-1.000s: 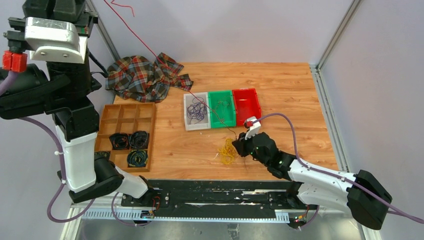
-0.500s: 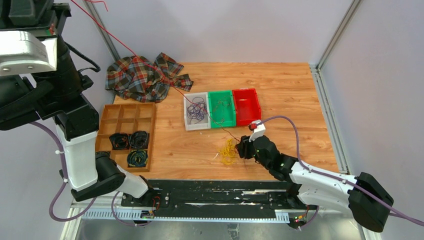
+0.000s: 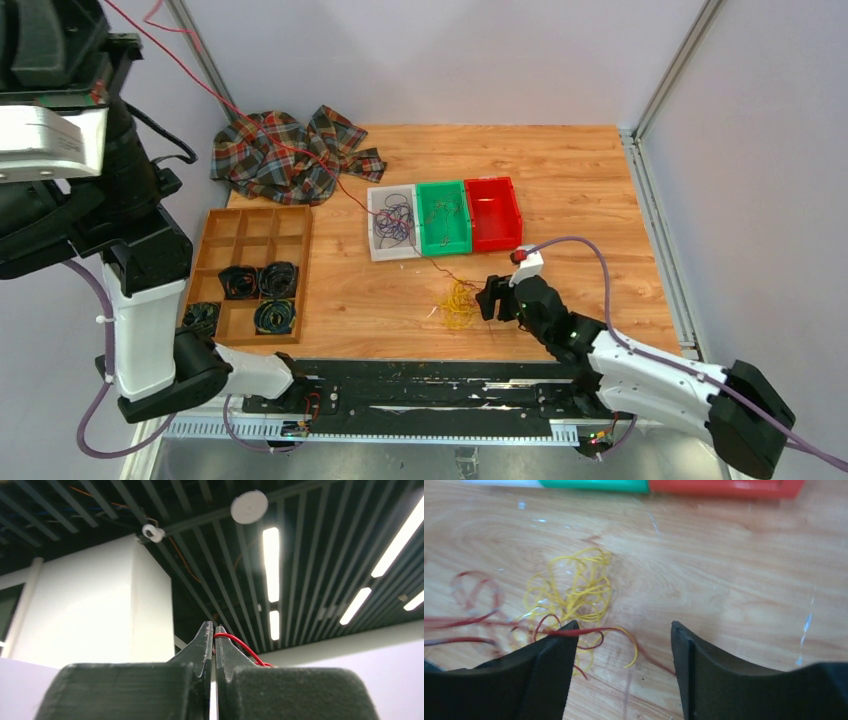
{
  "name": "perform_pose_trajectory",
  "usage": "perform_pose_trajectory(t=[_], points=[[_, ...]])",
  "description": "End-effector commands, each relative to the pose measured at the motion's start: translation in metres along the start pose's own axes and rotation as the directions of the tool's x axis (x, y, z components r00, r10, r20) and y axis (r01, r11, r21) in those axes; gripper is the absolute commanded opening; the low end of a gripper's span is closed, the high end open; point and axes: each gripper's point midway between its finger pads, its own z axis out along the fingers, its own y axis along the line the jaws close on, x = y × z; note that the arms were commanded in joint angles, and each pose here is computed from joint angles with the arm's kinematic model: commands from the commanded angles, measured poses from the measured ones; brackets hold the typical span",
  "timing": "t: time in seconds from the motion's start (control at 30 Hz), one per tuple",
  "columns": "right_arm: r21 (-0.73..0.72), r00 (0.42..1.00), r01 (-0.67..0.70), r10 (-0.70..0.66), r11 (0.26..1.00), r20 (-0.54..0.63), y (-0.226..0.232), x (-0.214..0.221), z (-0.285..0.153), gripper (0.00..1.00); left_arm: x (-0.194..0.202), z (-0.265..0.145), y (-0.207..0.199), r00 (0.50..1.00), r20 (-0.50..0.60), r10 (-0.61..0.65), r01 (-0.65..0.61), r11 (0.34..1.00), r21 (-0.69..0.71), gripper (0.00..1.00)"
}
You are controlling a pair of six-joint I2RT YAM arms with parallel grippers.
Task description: Untangle the cables
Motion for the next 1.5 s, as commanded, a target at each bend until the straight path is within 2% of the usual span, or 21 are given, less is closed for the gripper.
perform_pose_trajectory(t=[0.0, 0.13, 0.27, 0.4, 0.6, 0.87, 1.0, 1.2, 1.3, 1.47], points=[[-0.183, 0.992, 0.043, -0.02, 0.982, 0.124, 0.033, -0.044, -0.021, 0.73, 0.019, -0.013, -0.04, 0.998, -0.048, -0.038, 0.043, 0.993, 0.106, 0.01], [-0.407, 0.965, 0.176, -0.076, 0.896, 0.249, 0.078, -0.084, -0.056, 0.77, 0.035, -0.02, -0.066, 0.994, -0.097, -0.045, 0.061, 0.984, 0.167, 0.0], [-0.525, 0.944, 0.274, -0.121, 0.806, 0.306, 0.109, -0.107, -0.08, 0.78, 0.047, -0.027, -0.085, 0.991, -0.129, -0.033, 0.061, 0.974, 0.217, 0.0], [-0.583, 0.935, 0.317, -0.143, 0.748, 0.325, 0.132, -0.121, -0.082, 0.79, 0.051, -0.029, -0.092, 0.99, -0.14, -0.029, 0.061, 0.97, 0.234, 0.0], [-0.628, 0.944, 0.318, -0.178, 0.71, 0.276, 0.152, -0.111, -0.053, 0.8, 0.049, -0.026, -0.089, 0.991, -0.136, -0.019, 0.051, 0.97, 0.237, 0.01], [-0.751, 0.947, 0.316, -0.247, 0.58, 0.207, 0.204, -0.078, -0.036, 0.79, 0.046, -0.025, -0.086, 0.992, -0.129, -0.004, 0.036, 0.969, 0.243, 0.0], [-0.732, 0.94, 0.324, -0.293, 0.6, 0.176, 0.213, -0.064, -0.015, 0.75, 0.044, -0.024, -0.084, 0.993, -0.122, -0.003, 0.033, 0.969, 0.244, 0.0], [-0.657, 0.938, 0.345, -0.28, 0.67, 0.207, 0.216, -0.071, 0.016, 0.67, 0.04, -0.022, -0.078, 0.994, -0.112, -0.007, 0.033, 0.971, 0.238, 0.0], [-0.657, 0.935, 0.355, -0.271, 0.665, 0.23, 0.227, -0.076, 0.024, 0.66, 0.04, -0.023, -0.078, 0.993, -0.115, -0.001, 0.029, 0.969, 0.245, 0.0], [-0.698, 0.93, 0.365, -0.274, 0.617, 0.244, 0.248, -0.074, 0.025, 0.59, 0.041, -0.025, -0.078, 0.992, -0.124, 0.016, 0.017, 0.966, 0.259, 0.0]])
